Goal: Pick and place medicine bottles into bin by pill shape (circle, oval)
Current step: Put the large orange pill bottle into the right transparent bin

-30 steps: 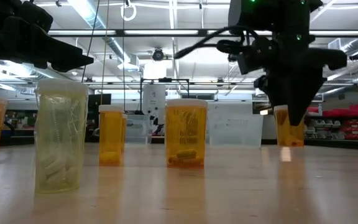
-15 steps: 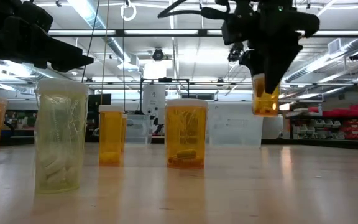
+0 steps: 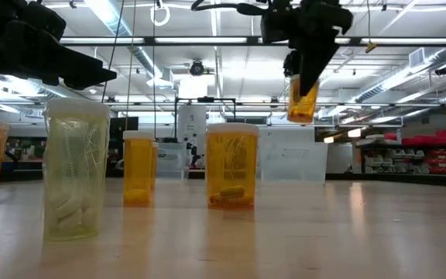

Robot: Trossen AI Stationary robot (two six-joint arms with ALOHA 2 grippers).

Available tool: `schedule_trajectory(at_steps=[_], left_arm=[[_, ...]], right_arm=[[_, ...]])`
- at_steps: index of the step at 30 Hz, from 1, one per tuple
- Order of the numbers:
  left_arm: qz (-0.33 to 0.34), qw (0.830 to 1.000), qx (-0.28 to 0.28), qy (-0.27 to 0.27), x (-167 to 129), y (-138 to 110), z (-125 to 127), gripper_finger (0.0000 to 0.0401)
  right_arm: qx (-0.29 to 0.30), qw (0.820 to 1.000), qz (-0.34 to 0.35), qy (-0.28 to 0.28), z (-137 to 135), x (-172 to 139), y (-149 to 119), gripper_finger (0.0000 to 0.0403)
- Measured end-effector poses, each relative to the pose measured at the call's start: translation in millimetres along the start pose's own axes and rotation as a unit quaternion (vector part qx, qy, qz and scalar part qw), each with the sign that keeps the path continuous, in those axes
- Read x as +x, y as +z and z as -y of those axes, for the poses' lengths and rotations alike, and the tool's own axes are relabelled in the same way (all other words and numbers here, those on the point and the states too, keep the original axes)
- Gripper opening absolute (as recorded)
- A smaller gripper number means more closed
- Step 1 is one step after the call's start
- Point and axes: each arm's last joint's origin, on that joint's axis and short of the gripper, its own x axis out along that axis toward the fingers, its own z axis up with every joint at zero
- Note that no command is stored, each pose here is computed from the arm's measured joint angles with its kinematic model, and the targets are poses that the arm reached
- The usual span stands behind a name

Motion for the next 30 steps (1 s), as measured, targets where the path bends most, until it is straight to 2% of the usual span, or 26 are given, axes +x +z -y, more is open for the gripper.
schedule_trajectory(at_steps=[11,30], left_arm=[[0.000,1.000,0.000,0.000,0,0,0,0.0341],[0.000,1.000,0.000,0.000,0,0,0,0.0341]], right_arm=[[0.047,0.999,0.009,-0.023,54,-7,2,0.0218],[0.169,0.983,0.008,-0.077,135,-10,-17,0.0218]])
